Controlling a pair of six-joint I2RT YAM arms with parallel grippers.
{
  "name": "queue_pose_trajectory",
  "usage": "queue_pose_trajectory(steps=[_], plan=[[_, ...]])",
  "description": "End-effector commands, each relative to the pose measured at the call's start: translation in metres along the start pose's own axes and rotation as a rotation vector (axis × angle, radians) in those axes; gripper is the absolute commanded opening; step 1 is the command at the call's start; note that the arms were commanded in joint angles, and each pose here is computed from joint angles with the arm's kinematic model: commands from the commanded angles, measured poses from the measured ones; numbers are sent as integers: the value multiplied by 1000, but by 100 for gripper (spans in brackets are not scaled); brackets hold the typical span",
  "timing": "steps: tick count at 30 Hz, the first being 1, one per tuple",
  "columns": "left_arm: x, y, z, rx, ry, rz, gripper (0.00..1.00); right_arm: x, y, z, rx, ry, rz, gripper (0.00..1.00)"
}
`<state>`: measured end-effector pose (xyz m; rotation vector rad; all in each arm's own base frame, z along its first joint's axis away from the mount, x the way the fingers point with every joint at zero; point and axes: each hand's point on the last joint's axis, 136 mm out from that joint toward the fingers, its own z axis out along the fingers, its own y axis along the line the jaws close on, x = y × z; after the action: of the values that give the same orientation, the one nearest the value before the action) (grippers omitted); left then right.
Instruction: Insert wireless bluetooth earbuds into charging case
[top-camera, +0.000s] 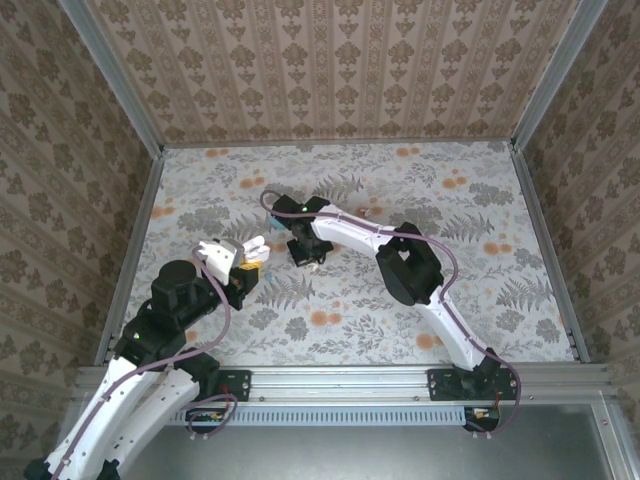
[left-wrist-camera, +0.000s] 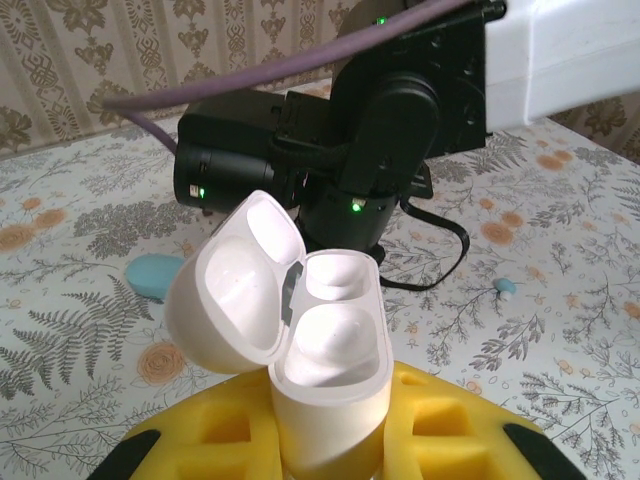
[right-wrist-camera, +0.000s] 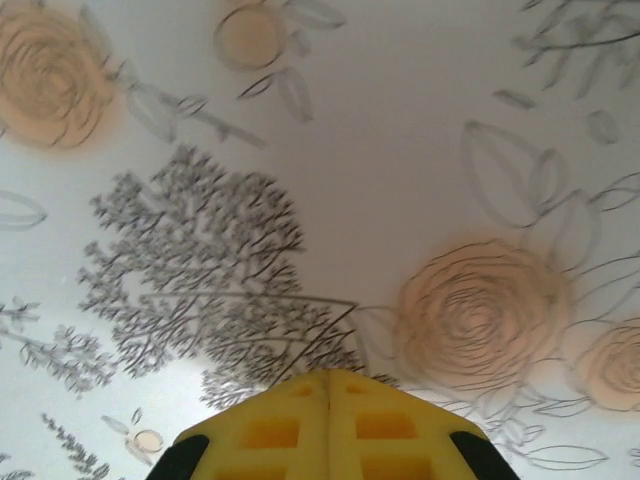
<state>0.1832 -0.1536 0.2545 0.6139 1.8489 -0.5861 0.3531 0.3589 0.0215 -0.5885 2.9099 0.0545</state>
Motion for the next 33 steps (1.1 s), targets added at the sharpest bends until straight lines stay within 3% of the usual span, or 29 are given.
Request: queue_pose_trajectory(steps=[1,12,18,22,28,33], plan=[[-10,-4,-6,16,-32,-17,0,17,10,4,-14,34,-72,0],[-12,-5,-7,23,-38,-33,0,51,23,-10,-25,30,-138,0],[-11,-6,-6,30,-40,-46,0,44,22,-50,-41,-50,-93,0],[-11,-6,-6,33,-40,-51,0,40,14,-72,-44,-84,-19,10],[-8,-7,-6,39,-33,-55,0,47,11,-67,-99,-22,-61,31],[-7,-8,-7,44,-32,-66,0,52,-6,-55,-128,40,-43,34]])
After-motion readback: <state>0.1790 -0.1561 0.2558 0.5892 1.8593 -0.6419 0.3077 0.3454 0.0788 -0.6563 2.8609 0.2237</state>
